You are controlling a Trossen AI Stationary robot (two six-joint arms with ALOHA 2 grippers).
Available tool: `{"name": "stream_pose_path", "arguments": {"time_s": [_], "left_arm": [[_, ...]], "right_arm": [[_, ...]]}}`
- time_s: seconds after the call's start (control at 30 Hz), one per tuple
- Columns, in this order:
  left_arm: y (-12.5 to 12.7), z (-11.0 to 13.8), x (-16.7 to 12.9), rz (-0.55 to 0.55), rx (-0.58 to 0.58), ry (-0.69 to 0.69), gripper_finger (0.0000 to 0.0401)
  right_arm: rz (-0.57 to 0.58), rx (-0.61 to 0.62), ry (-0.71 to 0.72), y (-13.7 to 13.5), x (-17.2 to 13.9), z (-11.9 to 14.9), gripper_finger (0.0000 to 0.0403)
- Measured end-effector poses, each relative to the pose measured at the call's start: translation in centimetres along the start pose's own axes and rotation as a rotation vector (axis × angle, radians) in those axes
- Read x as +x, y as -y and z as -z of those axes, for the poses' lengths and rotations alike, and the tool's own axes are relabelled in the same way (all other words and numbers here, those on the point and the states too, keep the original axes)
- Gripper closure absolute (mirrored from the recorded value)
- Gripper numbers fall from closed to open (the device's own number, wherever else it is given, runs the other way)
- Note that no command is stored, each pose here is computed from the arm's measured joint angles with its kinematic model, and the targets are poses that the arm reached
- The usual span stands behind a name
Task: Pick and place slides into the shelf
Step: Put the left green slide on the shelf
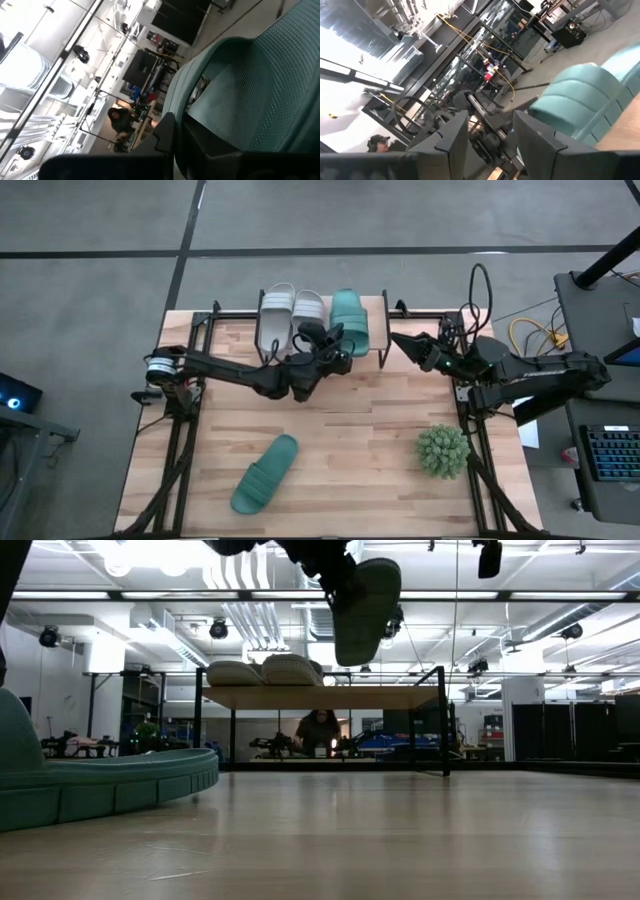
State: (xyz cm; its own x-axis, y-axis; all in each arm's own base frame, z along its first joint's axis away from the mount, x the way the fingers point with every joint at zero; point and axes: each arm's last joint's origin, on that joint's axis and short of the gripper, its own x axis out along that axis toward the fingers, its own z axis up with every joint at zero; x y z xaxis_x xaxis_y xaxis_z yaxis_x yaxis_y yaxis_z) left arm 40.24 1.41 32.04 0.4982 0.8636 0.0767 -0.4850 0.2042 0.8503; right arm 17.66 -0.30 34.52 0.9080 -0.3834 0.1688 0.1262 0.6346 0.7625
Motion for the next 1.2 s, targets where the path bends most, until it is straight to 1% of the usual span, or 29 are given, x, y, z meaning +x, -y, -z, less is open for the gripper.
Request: {"name": "stream_pose_path", "arguments": {"time_s": [0.2,0.3,0.4,0.53,0.67,0.87,0.93,1.1,1.2], "left_arm": [[1.2,0.9,-0.2,0.032,0.000,0.077,0.0401],[2.1,1.9,-0.3,0.044,0.019,0.073,0.0401],[3.0,2.7,0.0,0.026,0.045,0.065,0.0401],[3.7,3.1,0.6,-0.015,0.074,0.064,0.0401],[5.0,3.4,1.2,-0.016,0.109,0.069,0.0401],[6.1,4.1,1.9,-0.014,0.129,0.063,0.0401],[6.2,4.3,2.2,-0.017,0.134,0.052,0.0401],[5.4,4.7,2.9,-0.060,0.092,0.033,0.0401],[5.3,5.0,3.2,-0.067,0.110,0.022,0.0401]], "right_arm": [[-0.003,0.002,0.003,0.0,-0.1,-0.1,0.0255],[-0.003,0.002,0.003,0.0,-0.1,-0.1,0.0255],[-0.001,0.001,0.001,0.0,-0.1,-0.1,0.0255],[0.003,-0.002,-0.002,0.0,-0.1,0.0,0.0255],[0.005,-0.003,-0.003,0.1,-0.1,0.0,0.0255],[0.006,-0.002,-0.003,0.1,-0.1,0.0,0.0255],[0.009,0.000,-0.006,0.1,-0.1,0.0,0.0255],[0.011,-0.001,-0.006,0.1,-0.1,0.0,0.0255],[0.015,-0.001,-0.003,0.1,-0.1,0.0,0.0255]]}}
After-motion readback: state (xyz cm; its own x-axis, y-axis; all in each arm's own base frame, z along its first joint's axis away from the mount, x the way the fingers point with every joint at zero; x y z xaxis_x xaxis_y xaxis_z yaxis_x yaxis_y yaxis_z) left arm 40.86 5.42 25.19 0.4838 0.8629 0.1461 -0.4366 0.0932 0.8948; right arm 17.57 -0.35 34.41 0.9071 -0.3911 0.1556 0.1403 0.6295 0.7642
